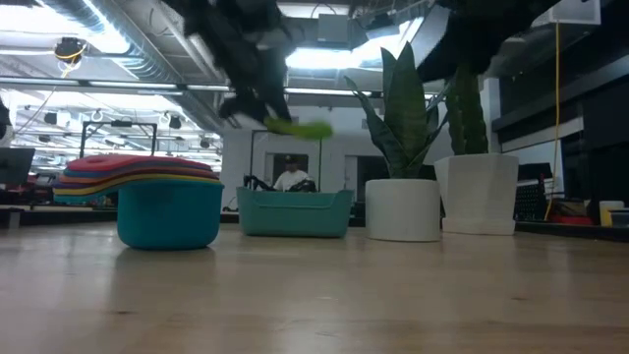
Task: Nest measuring cups in basket
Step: Stack the green measuring cup on top of the red measuring cup
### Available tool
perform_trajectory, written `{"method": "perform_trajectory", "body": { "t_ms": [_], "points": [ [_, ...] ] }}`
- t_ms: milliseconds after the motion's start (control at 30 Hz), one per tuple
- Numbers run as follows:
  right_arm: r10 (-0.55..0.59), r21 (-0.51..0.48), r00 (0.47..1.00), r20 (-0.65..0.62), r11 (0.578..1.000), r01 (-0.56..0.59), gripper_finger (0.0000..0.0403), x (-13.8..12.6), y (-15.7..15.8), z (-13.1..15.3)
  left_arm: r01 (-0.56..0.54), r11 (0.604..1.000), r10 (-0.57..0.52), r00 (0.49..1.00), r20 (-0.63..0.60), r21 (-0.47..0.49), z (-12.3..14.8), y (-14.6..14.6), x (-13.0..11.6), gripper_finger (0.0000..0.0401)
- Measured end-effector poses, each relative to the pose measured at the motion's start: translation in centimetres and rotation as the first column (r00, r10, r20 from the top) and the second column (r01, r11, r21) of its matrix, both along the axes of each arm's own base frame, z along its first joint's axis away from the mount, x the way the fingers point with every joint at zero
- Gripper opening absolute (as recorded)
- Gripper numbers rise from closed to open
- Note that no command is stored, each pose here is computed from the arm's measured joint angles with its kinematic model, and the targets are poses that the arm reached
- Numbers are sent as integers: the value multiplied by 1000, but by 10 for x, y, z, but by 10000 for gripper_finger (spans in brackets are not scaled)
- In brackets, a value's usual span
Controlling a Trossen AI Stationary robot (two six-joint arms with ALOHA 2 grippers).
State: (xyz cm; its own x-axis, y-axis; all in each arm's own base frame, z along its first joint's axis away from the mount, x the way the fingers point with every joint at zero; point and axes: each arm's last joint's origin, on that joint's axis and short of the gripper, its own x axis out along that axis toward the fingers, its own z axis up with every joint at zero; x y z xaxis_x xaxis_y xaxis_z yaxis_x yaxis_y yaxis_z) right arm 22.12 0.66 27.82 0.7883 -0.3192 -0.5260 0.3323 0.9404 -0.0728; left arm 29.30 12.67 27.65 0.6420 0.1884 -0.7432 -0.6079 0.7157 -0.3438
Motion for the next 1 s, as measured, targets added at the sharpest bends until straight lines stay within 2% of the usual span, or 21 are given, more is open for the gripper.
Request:
{"method": "perform_trajectory", "body": {
  "t_ms": [167,333,500,733,1000],
  "points": [
    [101,-70,991,88,993,-95,136,6,4,10,120,989,-105,982,155,-91,37,-26,-18,130],
    [256,-206,948,190,954,-216,136,13,12,25,222,966,-178,944,276,-134,64,-54,-33,130],
    [303,-306,908,290,928,-213,136,16,14,39,322,937,-258,900,351,-139,80,-82,-41,130],
    [306,-318,855,418,931,-178,136,17,14,52,445,890,-371,834,409,-100,87,-114,-36,130],
    [494,-330,740,458,867,-375,136,19,22,56,467,883,-401,800,446,-44,91,-133,-30,130]
  ]
}}
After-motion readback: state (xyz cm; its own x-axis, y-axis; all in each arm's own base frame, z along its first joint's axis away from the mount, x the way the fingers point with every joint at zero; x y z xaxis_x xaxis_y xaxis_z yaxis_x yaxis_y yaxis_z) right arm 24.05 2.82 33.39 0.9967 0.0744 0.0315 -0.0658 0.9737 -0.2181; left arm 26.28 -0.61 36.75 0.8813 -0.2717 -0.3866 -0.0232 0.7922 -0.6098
